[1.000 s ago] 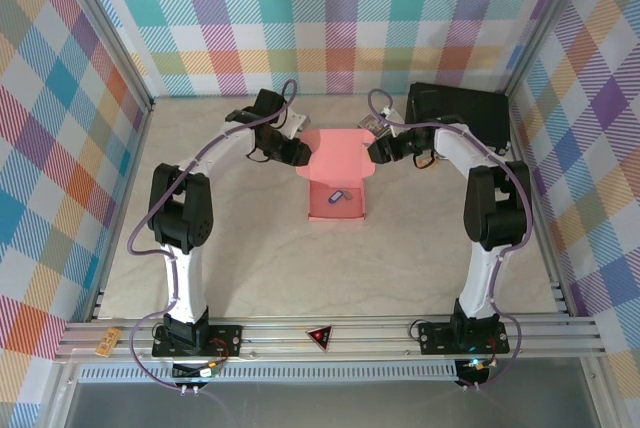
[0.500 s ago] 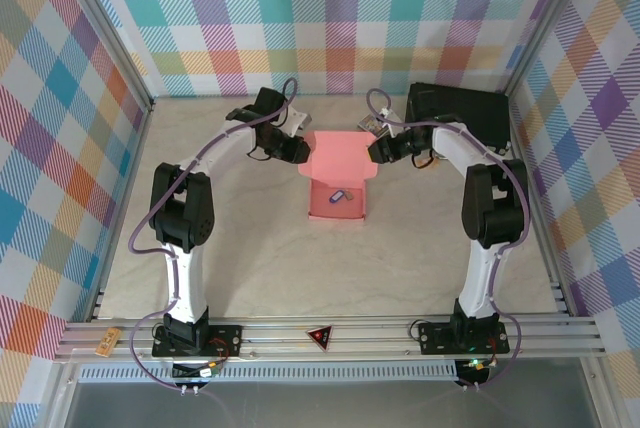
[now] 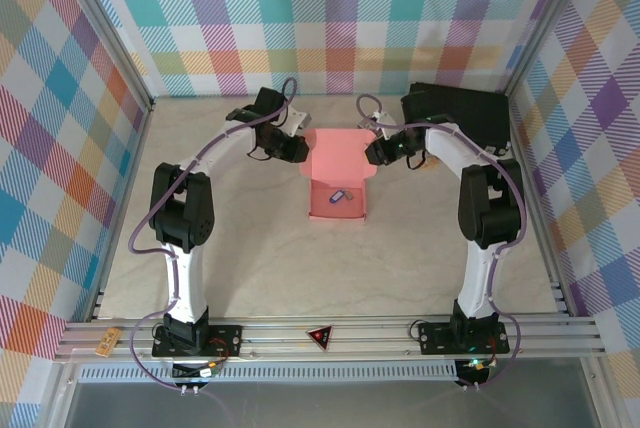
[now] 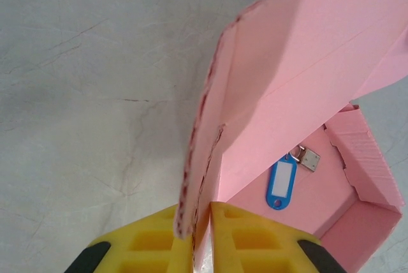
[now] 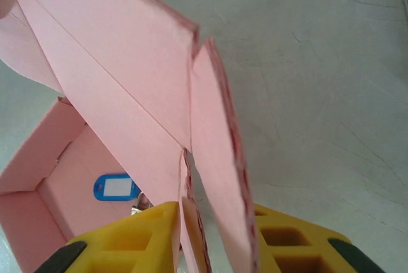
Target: Fold the paper box
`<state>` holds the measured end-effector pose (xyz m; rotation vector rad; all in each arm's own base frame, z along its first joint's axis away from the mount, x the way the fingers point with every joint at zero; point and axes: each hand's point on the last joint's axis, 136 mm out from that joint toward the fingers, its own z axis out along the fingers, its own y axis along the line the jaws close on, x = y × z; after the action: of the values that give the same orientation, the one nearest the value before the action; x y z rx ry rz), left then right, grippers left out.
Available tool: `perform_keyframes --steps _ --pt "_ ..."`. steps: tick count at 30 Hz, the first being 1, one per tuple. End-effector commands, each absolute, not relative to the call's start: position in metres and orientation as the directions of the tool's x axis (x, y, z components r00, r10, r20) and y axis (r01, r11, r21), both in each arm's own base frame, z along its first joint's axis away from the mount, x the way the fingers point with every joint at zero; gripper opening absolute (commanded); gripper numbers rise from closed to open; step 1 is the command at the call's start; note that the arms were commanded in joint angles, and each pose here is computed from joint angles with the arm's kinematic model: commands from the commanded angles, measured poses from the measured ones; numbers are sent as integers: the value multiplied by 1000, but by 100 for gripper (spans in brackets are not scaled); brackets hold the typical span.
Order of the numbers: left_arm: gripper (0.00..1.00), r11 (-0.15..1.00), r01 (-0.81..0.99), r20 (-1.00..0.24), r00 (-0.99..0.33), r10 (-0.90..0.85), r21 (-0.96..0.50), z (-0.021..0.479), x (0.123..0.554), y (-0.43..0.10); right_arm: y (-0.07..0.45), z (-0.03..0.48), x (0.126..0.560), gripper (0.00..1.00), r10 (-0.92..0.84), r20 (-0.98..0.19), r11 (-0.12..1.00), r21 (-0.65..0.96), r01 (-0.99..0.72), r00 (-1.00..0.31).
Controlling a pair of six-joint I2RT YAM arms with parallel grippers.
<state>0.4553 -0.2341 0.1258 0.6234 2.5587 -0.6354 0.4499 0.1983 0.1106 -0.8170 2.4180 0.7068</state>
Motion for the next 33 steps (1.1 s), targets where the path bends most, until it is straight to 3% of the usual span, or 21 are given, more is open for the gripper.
perform_keyframes --steps 1,6,14,33 --pt "14 795 517 -534 -790 301 -317 142 456 -229 197 133 446 28 -421 -619 683 264 -681 -663" --pt "13 795 515 -527 -794 302 -320 140 455 -230 198 134 441 25 -412 -622 684 273 -677 -666" --pt "14 807 503 -539 -792 286 -310 142 453 -231 202 139 439 10 -414 -639 703 228 -674 -648" --pt "12 871 458 -775 -611 163 -178 178 461 -233 212 166 439 3 -336 -807 762 69 -644 -485"
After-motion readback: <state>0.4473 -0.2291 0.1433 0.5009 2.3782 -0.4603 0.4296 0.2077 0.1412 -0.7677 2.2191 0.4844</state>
